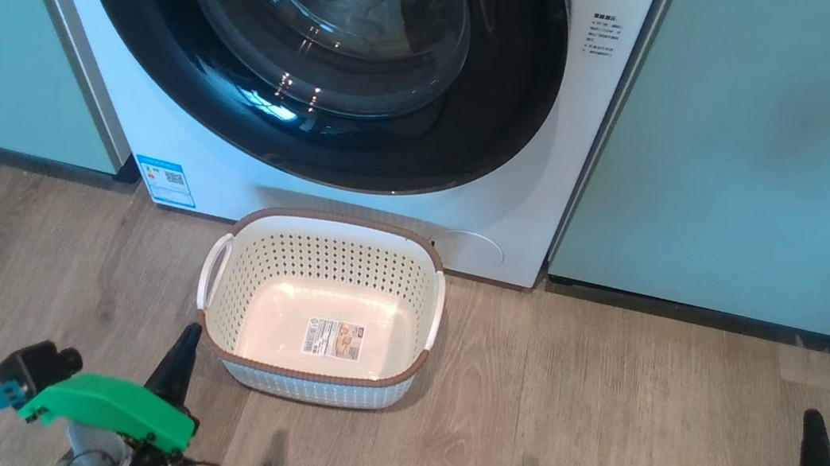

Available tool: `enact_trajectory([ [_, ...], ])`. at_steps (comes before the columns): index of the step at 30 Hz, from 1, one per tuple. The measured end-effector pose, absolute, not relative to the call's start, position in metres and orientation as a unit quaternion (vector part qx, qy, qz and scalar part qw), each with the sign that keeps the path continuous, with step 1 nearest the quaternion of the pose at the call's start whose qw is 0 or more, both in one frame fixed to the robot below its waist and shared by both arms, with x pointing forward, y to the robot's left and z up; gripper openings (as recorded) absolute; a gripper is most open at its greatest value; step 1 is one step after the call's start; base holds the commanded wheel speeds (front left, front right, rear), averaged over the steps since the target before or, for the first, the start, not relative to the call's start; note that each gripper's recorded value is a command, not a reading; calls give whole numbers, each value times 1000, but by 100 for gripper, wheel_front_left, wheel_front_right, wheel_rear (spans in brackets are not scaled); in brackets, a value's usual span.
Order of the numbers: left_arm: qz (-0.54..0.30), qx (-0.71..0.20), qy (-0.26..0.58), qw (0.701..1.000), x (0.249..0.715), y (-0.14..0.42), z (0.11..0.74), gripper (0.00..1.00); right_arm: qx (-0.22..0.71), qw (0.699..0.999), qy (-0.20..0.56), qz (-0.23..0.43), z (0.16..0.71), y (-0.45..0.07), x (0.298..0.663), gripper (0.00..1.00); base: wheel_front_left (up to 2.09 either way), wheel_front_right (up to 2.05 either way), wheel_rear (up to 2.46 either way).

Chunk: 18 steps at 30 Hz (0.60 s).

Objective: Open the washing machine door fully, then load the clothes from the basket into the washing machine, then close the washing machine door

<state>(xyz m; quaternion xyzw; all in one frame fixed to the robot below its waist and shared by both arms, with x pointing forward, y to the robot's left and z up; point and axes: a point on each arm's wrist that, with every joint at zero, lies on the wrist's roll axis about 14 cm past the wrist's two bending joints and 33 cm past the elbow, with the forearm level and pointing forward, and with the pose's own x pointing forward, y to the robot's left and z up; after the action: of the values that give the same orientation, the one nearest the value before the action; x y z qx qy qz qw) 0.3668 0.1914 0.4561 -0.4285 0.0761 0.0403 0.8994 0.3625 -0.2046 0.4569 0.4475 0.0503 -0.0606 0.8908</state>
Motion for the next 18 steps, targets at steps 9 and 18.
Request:
enact_trajectory([
  [9,40,-476,68,876,371,192,462,0,492,867,48,-63,458,-205,363,0,0,0,0],
  [18,39,-521,68,850,370,190,462,0,535,841,48,-63,459,-205,363,0,0,0,0],
])
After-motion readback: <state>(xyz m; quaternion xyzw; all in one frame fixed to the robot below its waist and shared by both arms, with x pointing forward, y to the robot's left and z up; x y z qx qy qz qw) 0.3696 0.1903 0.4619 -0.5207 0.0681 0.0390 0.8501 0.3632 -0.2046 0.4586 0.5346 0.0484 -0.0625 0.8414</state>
